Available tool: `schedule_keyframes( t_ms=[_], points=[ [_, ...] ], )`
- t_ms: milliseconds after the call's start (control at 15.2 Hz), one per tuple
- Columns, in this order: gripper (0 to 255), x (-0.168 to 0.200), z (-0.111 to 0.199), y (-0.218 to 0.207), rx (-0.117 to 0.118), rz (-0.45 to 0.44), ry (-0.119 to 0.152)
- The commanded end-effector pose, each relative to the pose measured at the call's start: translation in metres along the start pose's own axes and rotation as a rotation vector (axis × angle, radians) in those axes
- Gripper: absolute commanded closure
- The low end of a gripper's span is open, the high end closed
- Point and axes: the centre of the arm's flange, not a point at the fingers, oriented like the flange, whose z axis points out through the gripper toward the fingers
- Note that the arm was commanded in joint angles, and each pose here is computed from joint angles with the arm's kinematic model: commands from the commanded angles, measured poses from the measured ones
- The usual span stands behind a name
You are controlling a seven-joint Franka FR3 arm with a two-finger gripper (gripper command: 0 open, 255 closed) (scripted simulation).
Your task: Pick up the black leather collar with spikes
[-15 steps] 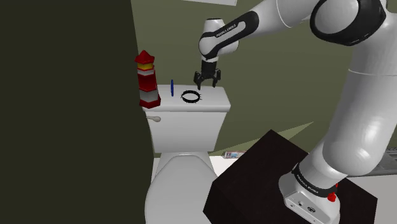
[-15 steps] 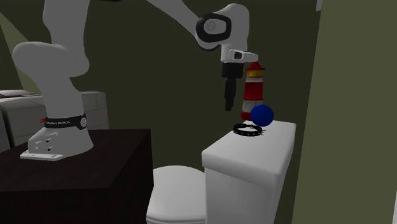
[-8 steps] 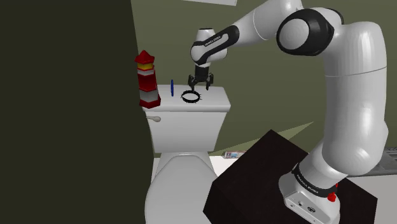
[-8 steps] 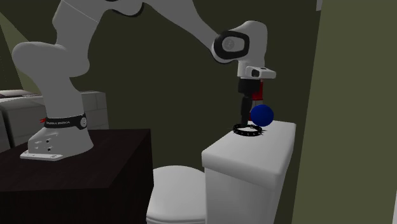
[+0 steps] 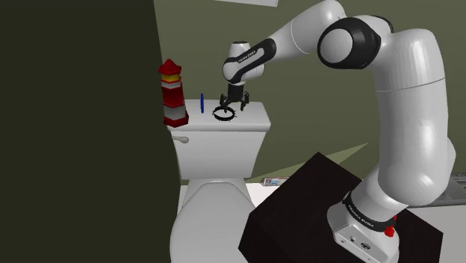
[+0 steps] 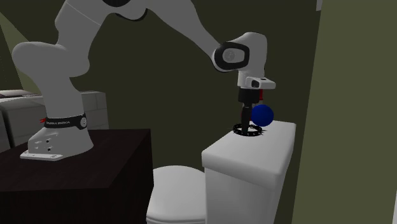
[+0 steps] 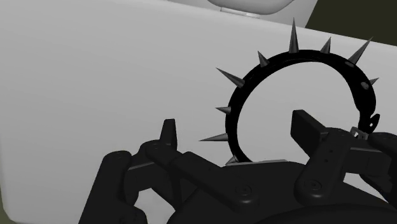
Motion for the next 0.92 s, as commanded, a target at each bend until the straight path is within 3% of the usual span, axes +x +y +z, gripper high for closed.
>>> schedule_keyframes(
  t_ms=[0, 594, 858],
  points=[
    [255, 0.0, 0.001, 0.0, 0.0, 0.0, 0.0],
    [255, 0.0, 0.001, 0.0, 0.0, 0.0, 0.0],
    [255, -0.001, -0.02, 0.0, 0.0, 0.0, 0.0]
  ],
)
